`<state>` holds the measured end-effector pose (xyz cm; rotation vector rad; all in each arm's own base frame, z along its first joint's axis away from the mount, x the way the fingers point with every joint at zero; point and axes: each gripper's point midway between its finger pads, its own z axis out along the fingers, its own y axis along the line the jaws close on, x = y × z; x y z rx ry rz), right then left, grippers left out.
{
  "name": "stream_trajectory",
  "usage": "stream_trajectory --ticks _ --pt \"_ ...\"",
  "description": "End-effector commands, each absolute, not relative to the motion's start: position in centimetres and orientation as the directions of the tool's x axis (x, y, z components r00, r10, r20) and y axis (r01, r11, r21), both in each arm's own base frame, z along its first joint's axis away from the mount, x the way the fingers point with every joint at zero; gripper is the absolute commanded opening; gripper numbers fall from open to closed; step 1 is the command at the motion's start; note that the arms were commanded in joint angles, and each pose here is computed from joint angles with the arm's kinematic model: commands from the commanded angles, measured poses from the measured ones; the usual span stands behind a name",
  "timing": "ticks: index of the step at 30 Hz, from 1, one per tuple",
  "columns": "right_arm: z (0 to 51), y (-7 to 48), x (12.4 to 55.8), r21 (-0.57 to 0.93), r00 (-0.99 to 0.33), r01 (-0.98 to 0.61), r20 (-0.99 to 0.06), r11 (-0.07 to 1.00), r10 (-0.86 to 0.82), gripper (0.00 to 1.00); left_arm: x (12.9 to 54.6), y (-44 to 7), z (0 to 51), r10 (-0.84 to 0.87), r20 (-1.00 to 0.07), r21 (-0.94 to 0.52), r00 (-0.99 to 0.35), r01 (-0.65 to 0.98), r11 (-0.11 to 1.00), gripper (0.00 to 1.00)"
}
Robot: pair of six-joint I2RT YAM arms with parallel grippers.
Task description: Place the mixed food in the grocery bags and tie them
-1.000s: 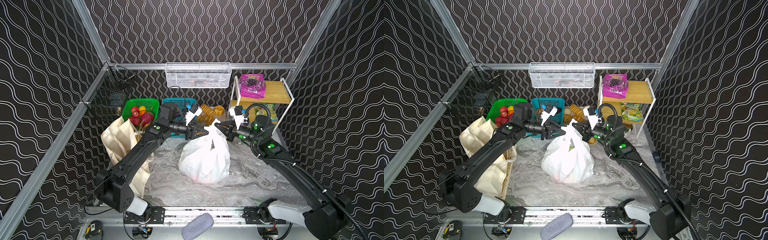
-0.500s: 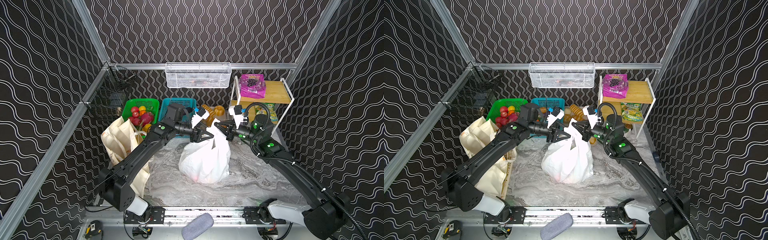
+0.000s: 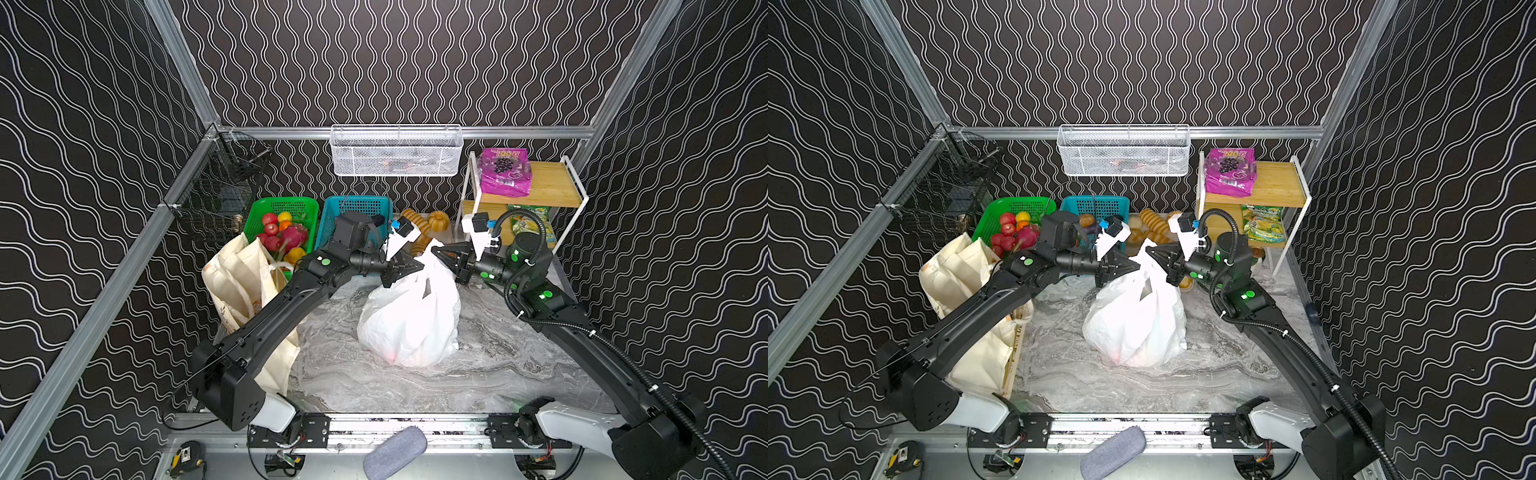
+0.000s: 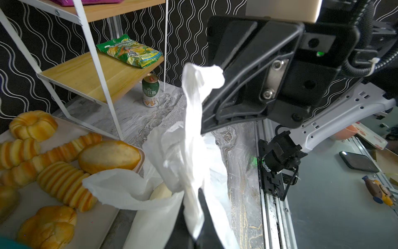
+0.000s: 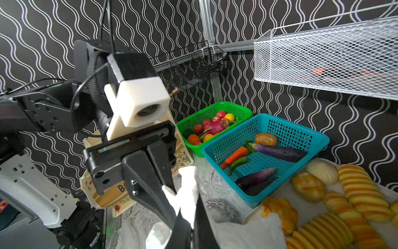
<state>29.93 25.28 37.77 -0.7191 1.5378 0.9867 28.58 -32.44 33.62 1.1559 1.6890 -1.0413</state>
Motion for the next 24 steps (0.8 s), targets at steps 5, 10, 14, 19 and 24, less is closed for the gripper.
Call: stream_trajectory --ticks 5,10,14,19,24 --pt "35.2 22.5 33.0 0.228 -0.251 -0.751 -0.967 0.619 0.053 0.00 28.5 -32.1 34.5 0.236 -0.949 -0.147 -0.209 0.955 0.256 0.00" --pt "34.3 22.6 33.4 0.233 -0.266 -0.749 -0.963 0.621 0.040 0.00 27.6 -32.2 34.3 0.244 -0.946 -0.162 -0.213 0.964 0.212 0.00" --pt "35.3 24.2 32.1 0.235 -0.257 -0.831 -0.966 0.505 0.027 0.00 27.4 -32.4 34.0 0.263 -0.936 -0.187 -0.233 0.964 0.189 0.00" --pt "35.9 25.1 30.6 0.240 -0.242 -0.885 -0.969 0.399 0.045 0.00 27.3 -32.1 33.5 0.264 -0.936 -0.181 -0.232 0.962 0.204 0.00" --pt "35.0 25.2 30.9 0.235 -0.250 -0.880 -0.968 0.412 0.020 0.00 26.9 -31.6 32.9 0.284 -0.934 -0.160 -0.219 0.963 0.215 0.03"
